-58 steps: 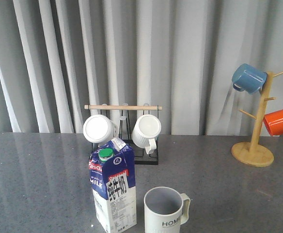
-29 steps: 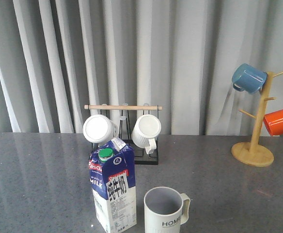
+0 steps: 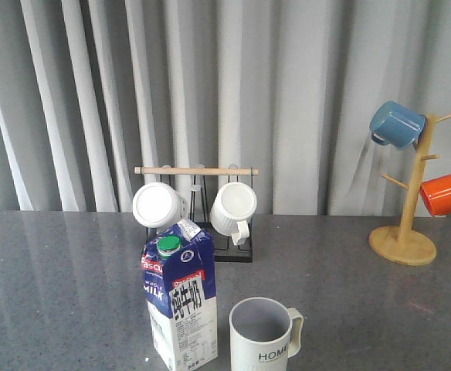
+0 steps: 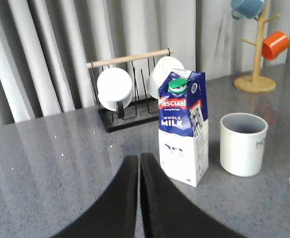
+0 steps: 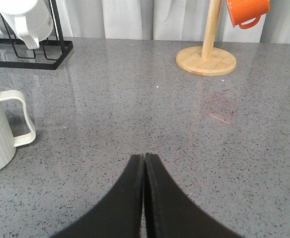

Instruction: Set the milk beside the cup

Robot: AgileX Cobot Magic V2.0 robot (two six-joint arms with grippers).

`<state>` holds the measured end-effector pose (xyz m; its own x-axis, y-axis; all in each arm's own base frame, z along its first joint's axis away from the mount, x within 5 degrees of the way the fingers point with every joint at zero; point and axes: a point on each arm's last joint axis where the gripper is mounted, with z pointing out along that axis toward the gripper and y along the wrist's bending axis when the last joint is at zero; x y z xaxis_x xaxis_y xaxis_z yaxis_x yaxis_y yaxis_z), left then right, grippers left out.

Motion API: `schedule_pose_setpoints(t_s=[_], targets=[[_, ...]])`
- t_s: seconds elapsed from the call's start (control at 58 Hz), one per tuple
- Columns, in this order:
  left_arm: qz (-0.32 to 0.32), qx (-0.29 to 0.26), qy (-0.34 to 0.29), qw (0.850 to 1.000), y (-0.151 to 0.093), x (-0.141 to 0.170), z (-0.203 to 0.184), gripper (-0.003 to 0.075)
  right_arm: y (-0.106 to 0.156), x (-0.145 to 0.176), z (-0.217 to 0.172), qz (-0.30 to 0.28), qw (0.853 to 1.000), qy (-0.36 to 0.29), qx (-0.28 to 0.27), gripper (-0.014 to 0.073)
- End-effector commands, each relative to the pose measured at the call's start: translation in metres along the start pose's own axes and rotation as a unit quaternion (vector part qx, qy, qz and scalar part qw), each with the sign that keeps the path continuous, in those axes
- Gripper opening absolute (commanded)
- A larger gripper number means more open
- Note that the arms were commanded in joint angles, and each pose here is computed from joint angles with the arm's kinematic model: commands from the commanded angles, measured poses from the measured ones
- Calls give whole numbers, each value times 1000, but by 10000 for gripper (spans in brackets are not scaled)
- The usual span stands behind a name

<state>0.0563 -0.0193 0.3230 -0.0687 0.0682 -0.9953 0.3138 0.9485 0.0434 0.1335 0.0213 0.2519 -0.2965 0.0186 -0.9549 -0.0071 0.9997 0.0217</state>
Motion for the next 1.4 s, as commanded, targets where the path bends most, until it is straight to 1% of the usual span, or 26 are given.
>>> schedule_pose_setpoints(t_s=[0.0, 0.069, 0.155, 0.224, 0.276, 0.414, 1.38], targets=[[-8, -21, -129, 991, 2, 24, 3, -7, 1, -13, -2, -7, 1000, -23, -1, -4], [-24, -38, -151, 988, 3, 52, 4, -7, 1, -13, -2, -7, 1000, -23, -1, -4], [-36, -62, -159, 985, 5, 79, 4, -7, 1, -13, -2, -7, 1000, -23, -1, -4], [-48, -81, -164, 982, 7, 94, 3, -7, 1, -13, -2, -7, 1000, -23, -1, -4], [-47, -90, -163, 981, 7, 99, 1, -6, 1, -13, -2, -7, 1000, -23, -1, -4], [-26, -103, -161, 981, 8, 98, 0, -6, 1, -13, -2, -7, 1000, -23, -2, -4], [-26, -104, -163, 981, 8, 98, 0, -6, 1, -13, -2, -8, 1000, -23, -2, -4]])
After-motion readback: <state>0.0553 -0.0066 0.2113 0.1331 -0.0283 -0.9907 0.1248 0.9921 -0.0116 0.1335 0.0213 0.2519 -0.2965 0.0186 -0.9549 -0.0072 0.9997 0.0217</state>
